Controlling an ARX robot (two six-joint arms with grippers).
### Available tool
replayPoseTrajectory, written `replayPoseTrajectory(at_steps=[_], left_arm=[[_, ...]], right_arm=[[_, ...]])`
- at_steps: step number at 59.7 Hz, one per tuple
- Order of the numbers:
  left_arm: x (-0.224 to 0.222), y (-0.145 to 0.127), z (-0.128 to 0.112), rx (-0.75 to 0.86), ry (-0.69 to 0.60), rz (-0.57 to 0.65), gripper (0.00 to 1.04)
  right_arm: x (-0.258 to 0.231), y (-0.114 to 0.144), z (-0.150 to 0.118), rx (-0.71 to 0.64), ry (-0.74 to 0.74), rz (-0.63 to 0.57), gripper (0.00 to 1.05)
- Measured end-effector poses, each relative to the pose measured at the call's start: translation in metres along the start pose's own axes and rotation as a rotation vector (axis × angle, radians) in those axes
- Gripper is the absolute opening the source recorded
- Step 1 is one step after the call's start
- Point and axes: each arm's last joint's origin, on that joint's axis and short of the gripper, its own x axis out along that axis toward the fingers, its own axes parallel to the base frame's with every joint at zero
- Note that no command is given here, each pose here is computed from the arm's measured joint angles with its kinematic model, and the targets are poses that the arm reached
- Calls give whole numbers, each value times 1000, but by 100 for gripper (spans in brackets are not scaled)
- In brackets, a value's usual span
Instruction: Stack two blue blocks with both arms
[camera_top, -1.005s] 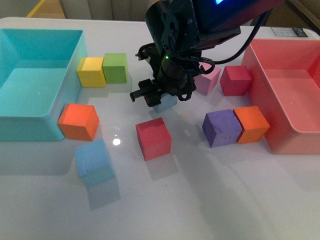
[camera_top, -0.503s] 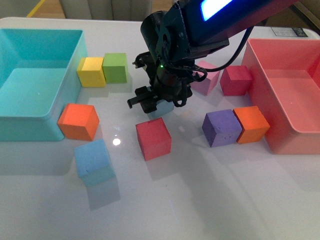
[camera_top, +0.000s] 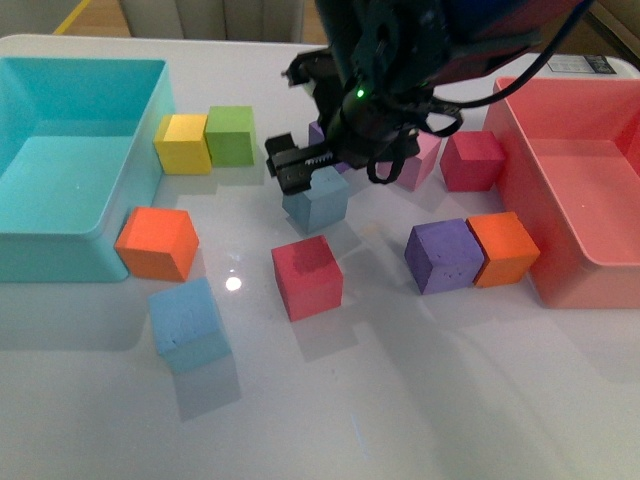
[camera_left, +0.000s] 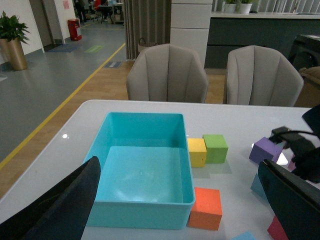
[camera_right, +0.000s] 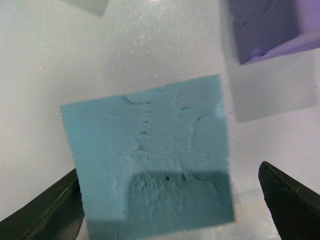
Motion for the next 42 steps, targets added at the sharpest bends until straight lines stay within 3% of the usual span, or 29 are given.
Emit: replayPoseTrajectory(at_steps=[12,29,34,42], left_arm=[[0,0,0,0,0,0,96],[0,0,0,0,0,0,96],[0,0,0,0,0,0,96],[0,0,0,0,0,2,96]], right_arm=[[-66,-20,11,-17,-196,-65,96],[-159,-40,-15,34,-420,-71,95],[-193,-49,-39,179,-689,-310,80],[-252,-75,-105,269,-864,-389,57]])
